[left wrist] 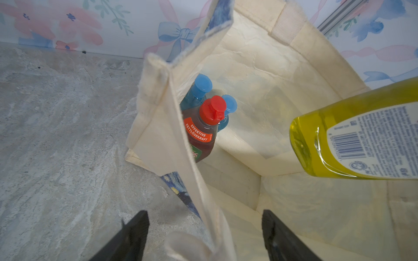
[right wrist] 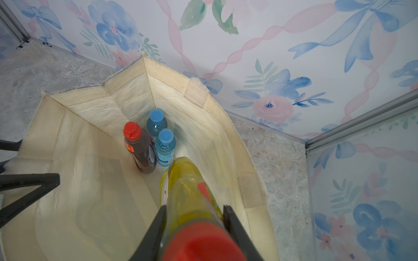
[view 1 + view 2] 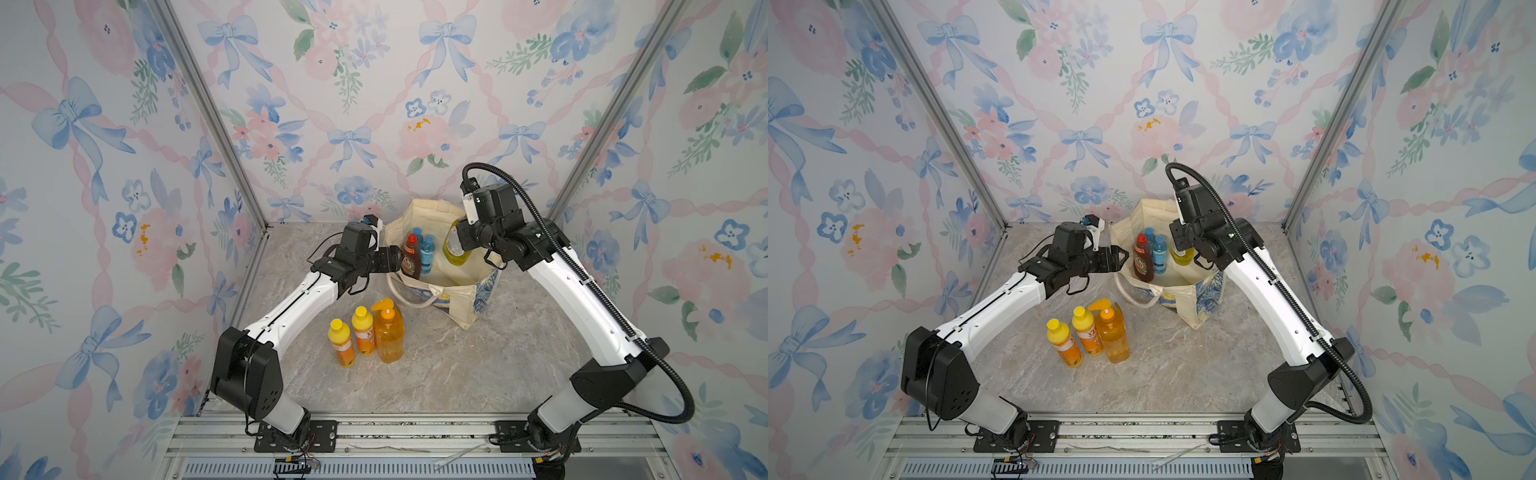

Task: Pack dish soap into the shopping bag
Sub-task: Place the bottle of dish soap in the shopping bag.

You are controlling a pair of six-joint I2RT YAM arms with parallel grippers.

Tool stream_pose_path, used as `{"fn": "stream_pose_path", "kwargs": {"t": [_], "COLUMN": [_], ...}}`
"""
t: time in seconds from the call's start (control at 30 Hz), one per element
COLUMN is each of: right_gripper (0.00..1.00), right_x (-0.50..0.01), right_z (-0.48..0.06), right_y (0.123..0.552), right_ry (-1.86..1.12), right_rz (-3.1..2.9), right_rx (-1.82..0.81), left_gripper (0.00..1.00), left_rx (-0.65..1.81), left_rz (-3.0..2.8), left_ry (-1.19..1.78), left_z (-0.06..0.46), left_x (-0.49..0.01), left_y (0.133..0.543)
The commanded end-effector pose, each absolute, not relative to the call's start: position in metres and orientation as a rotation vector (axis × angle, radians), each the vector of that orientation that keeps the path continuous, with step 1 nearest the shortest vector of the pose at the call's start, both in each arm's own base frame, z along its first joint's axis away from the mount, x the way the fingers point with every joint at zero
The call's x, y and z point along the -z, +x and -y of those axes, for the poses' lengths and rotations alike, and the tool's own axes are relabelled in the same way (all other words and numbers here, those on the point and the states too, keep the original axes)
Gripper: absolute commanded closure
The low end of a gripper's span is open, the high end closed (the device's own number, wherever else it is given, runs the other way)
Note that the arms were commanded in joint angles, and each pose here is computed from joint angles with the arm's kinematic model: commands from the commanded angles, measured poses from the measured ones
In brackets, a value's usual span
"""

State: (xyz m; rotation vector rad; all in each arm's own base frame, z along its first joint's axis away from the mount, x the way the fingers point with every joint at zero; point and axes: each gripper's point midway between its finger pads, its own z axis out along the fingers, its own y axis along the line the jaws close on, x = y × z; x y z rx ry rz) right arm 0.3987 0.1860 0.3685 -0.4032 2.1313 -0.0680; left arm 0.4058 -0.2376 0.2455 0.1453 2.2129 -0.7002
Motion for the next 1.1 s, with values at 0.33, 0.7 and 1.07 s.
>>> {"fn": "stream_pose_path", "kwargs": {"t": [0.33,0.7,1.07], "right_gripper": [1.00,1.00,1.00], "right_x": [-0.371,-0.353,-0.353], "right_z": [-0.199,-0.195,-0.197], "right_y": [0.426,0.435,0.433], "right_ry": [-0.289,-0.234,-0.186], "right_rz": [-2.039,-2.041,-2.000], "right_rx": [0.003,0.040,0.090], "left_gripper": [0.38,0.53,0.54], "left_rx": [0.728,0.784,0.768], "left_rz": [-2.262,-2.267,-2.259], "left_ry": [0.161,0.174,0.240], "left_z": [0.250,0.262,0.268], "left_x": [-0.233,-0.236,-0.234], "left_y": [0.398,0.399,0.405]}}
